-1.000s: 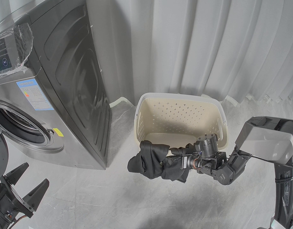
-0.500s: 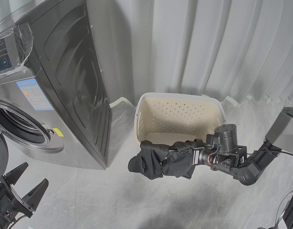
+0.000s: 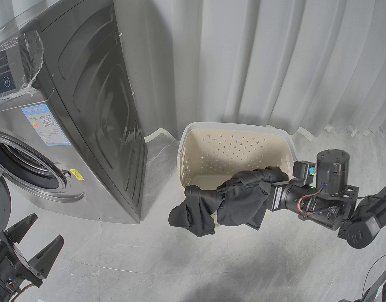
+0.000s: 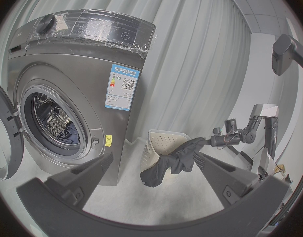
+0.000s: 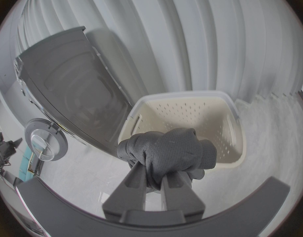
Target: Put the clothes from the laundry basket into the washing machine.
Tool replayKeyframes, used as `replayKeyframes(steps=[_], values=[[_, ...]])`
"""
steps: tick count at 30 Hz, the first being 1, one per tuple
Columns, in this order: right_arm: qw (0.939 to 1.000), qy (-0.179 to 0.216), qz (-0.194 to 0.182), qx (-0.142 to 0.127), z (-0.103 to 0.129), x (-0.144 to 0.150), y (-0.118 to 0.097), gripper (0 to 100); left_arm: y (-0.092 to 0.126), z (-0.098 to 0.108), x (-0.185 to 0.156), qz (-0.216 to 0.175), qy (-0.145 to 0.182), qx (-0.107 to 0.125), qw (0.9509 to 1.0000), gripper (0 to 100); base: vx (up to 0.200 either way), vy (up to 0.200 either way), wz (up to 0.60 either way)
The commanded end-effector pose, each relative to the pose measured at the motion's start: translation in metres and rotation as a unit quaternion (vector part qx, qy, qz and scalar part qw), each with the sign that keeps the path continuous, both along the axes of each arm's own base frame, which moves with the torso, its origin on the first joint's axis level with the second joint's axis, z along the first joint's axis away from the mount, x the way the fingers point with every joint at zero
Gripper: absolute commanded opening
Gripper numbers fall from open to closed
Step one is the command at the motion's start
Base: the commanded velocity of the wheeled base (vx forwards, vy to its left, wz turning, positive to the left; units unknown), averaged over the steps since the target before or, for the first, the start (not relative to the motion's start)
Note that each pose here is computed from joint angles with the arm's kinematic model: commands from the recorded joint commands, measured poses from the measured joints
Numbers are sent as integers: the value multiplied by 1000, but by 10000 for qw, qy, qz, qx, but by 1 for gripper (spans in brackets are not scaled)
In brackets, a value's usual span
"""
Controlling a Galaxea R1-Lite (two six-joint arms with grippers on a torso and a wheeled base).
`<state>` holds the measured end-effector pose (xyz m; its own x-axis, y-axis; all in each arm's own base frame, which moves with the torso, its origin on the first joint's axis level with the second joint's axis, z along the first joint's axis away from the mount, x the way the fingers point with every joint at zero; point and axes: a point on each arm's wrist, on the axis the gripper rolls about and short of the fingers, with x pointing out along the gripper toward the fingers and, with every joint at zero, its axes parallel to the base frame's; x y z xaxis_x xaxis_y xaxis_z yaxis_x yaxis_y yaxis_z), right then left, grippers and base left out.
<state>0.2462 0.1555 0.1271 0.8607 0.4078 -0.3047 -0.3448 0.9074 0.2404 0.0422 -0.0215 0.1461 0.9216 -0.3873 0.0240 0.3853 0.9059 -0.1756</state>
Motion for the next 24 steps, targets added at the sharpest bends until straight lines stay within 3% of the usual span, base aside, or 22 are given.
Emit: replayKeyframes(steps=[1, 3, 8, 13, 24], values=[[9959, -800, 239, 345, 49, -31, -9, 0, 0, 0, 1, 3, 25, 14, 10000, 100, 0, 0, 0], [9893, -1283, 435, 533, 74, -50, -14, 0, 0, -1, 1, 80, 29, 25, 10000, 100, 0, 0, 0], [9828, -1597, 563, 733, 92, -69, -23, 0, 2, -5, 0, 180, 66, 98, 9998, 100, -40, 0, 0], [9815, -1634, 621, 777, 93, -71, -24, 0, 3, -12, -1, 295, 132, 203, 9993, 100, -200, 0, 0], [9801, -1670, 693, 822, 95, -72, -24, 0, 7, -13, -6, 411, 14, 111, 9991, 100, -200, 0, 0]])
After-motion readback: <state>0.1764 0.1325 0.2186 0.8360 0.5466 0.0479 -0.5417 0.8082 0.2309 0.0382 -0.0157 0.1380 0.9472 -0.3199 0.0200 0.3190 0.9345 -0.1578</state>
